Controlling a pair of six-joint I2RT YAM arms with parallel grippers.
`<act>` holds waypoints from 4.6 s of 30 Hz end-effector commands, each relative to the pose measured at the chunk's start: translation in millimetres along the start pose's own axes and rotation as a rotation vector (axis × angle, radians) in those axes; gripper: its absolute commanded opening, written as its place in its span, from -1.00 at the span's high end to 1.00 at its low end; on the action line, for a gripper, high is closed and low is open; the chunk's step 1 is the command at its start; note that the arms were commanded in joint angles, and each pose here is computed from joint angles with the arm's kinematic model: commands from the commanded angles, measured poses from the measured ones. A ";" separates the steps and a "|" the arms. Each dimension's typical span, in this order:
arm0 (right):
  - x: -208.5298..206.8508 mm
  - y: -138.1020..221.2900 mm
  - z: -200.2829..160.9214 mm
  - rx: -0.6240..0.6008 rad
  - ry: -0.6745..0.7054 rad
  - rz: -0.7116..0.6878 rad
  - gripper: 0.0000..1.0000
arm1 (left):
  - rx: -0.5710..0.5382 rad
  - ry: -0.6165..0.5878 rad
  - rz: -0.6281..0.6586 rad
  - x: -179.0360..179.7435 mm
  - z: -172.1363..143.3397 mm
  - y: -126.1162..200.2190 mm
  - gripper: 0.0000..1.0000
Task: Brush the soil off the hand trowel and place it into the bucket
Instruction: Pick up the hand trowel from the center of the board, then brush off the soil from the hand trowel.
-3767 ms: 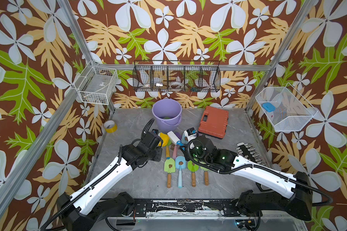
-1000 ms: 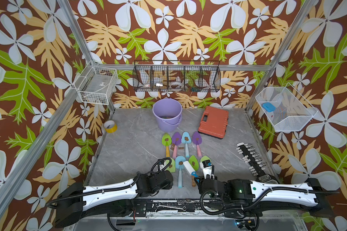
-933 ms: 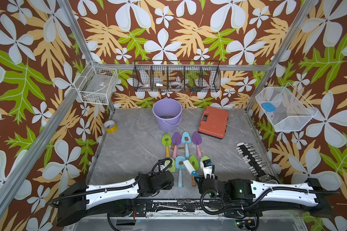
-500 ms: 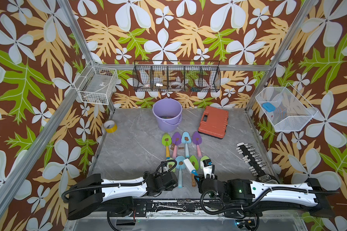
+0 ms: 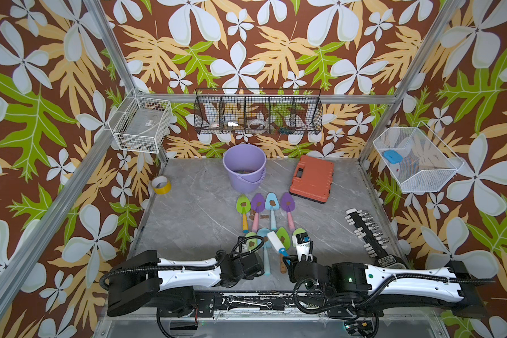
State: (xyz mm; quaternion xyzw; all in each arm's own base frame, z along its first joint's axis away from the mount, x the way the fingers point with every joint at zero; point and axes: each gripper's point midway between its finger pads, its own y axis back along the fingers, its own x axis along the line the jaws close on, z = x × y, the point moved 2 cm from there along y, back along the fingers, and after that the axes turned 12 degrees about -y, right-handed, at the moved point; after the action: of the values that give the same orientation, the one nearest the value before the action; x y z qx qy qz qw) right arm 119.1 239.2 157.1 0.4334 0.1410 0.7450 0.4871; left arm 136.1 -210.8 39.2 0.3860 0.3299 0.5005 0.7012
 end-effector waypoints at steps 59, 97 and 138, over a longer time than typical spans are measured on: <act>118.6 2.4 66.6 0.111 0.321 0.272 1.00 | -0.008 -0.329 0.034 29.0 89.2 124.1 1.00; 64.2 -28.0 88.3 0.037 0.229 0.056 1.00 | 0.012 -0.210 0.050 54.1 72.8 115.9 1.00; 54.7 -60.3 91.8 0.039 0.125 0.133 1.00 | -0.081 -0.095 -0.087 49.9 89.5 112.6 1.00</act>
State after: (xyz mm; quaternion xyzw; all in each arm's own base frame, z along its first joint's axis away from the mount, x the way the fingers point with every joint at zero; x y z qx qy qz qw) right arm 211.8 309.5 196.9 0.4062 0.1669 0.8090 0.3907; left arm 165.4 -149.2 166.6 0.4066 0.2904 0.4690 0.7283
